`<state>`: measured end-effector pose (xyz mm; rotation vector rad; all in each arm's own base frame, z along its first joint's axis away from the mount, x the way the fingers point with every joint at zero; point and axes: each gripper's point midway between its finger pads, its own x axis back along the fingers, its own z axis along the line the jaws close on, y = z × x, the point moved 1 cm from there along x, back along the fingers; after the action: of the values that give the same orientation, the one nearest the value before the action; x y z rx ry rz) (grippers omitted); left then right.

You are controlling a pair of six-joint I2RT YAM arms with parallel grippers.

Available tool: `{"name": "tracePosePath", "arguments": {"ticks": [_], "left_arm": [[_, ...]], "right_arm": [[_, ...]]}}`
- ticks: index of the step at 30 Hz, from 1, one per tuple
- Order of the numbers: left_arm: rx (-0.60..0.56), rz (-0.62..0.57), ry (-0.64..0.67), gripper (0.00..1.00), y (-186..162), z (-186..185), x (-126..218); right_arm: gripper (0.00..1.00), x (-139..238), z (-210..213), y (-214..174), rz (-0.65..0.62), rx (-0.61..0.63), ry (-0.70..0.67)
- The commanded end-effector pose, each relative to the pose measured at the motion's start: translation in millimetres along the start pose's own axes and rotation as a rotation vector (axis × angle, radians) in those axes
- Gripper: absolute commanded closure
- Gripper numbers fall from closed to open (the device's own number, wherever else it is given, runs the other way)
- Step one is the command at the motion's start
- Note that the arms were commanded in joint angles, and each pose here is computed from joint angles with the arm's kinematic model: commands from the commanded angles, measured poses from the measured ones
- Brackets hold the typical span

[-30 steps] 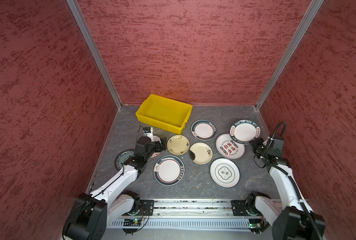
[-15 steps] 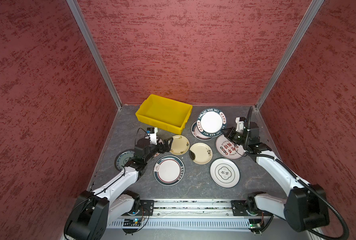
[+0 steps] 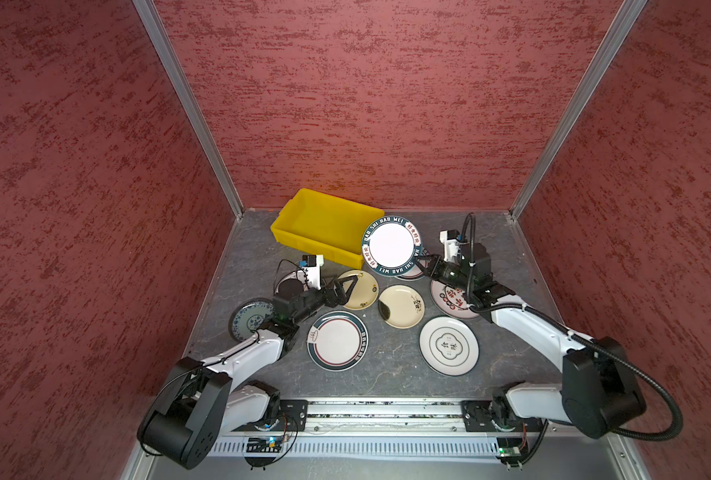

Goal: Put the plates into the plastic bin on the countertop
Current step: 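Lift the plate toward the bin with right gripper while left gripper rises to it, then close left gripper on the plate rim while right gripper opens and releases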

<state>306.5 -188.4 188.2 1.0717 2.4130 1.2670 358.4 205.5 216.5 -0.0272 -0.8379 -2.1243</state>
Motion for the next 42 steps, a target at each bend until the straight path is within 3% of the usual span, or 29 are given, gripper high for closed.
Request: {"name": "tracePosePath", "arguments": {"ticks": [1, 5, 16, 23, 27, 29, 32, 36, 37, 38, 39, 42], "left_arm": [[-0.013, -0.062, -0.003, 0.10, 19, -8, -5], [-0.035, -0.083, 0.012, 0.24, 26, -7, -11], [0.000, -0.105, 0.025, 0.39, 40, 1, -37], [0.010, -0.042, 0.005, 0.73, 38, 4, -60], [0.009, -0.047, 0.028, 0.84, 40, 6, -61], [0.014, -0.052, 0.052, 0.85, 42, 10, -61], [0.022, -0.046, 0.089, 1.00, 42, 16, -62], [0.024, -0.021, 0.123, 1.00, 45, 17, -63], [0.019, -0.021, 0.127, 1.00, 46, 16, -62], [0.014, -0.025, 0.132, 1.00, 48, 16, -61], [0.008, -0.027, 0.141, 1.00, 50, 16, -60], [0.008, -0.043, 0.249, 1.00, 57, 30, -54]], "right_arm": [[1.00, -1, 38, 18, -0.068, 0.064, 0.135], [1.00, -8, 47, 11, -0.052, 0.067, 0.183], [1.00, -17, 54, -1, -0.023, 0.043, 0.266], [1.00, -23, 51, -7, -0.007, 0.031, 0.274], [1.00, -29, 44, -12, 0.004, 0.025, 0.257], [1.00, -30, 43, -13, 0.009, 0.028, 0.254], [1.00, -32, 45, -13, 0.014, 0.033, 0.264], [1.00, -36, 44, -14, 0.034, 0.033, 0.258], [0.86, -38, 44, -14, 0.042, 0.036, 0.256], [0.64, -39, 44, -15, 0.046, 0.044, 0.259], [0.48, -40, 45, -14, 0.048, 0.050, 0.261], [0.20, -43, 43, -11, 0.043, 0.074, 0.245]]}}
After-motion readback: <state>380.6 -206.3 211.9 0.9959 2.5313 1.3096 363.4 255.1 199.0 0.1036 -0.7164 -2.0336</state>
